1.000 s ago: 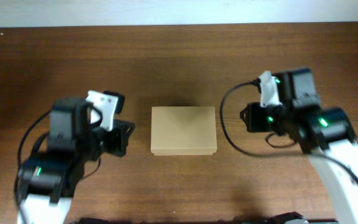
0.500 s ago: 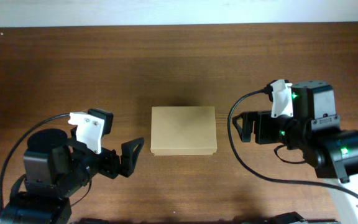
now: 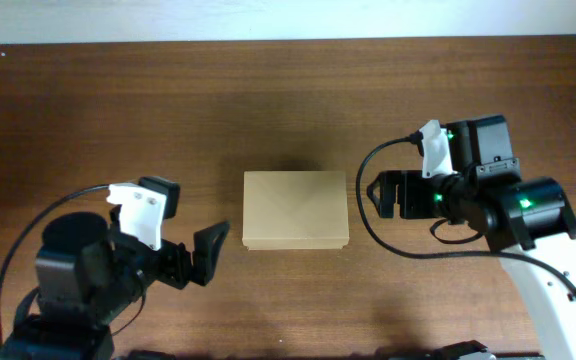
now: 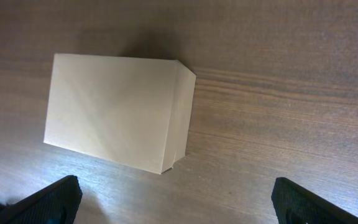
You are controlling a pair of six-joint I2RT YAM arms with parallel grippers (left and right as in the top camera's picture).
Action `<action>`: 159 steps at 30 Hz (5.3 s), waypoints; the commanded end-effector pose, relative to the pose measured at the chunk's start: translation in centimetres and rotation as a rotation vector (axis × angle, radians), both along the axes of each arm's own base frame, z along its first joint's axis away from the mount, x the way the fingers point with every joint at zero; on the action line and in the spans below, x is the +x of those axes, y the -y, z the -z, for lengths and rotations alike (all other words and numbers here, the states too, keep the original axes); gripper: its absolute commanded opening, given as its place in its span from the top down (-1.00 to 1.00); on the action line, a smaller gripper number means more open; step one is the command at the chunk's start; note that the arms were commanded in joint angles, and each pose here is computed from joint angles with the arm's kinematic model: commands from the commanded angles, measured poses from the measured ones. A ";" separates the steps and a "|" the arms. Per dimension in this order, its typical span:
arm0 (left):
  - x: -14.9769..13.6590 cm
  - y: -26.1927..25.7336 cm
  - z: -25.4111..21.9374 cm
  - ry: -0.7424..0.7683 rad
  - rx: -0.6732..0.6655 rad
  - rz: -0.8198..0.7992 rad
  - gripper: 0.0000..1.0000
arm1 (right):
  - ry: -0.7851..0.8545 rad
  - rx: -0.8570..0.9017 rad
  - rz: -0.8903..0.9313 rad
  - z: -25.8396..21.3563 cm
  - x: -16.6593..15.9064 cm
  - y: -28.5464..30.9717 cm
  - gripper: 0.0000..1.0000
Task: Pack container
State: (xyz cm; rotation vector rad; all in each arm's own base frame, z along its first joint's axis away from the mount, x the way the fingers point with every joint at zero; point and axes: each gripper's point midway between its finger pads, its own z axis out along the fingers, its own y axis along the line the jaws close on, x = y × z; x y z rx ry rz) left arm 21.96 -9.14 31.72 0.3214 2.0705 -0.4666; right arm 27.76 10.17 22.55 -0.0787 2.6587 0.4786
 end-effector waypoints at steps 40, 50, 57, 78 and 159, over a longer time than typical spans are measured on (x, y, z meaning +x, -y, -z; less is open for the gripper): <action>-8.4 -3.7 10.7 0.089 0.225 -0.026 -0.99 | -0.189 -0.164 0.059 3.3 -2.0 2.8 -0.99; -8.0 -4.0 12.1 0.092 0.226 -0.054 -0.99 | -0.263 -0.178 0.051 3.7 -3.8 3.1 -0.98; -8.0 -4.0 12.2 0.088 0.226 -0.053 -0.99 | -0.295 -0.185 0.049 3.9 -4.6 3.2 -0.98; -7.2 -9.3 12.4 0.071 0.394 -0.319 -0.99 | -0.295 -0.186 0.049 3.9 -4.6 3.2 -0.98; -5.7 -8.4 22.7 -0.070 0.430 -0.236 -0.99 | -0.270 -0.195 0.053 3.4 -4.7 3.5 -0.98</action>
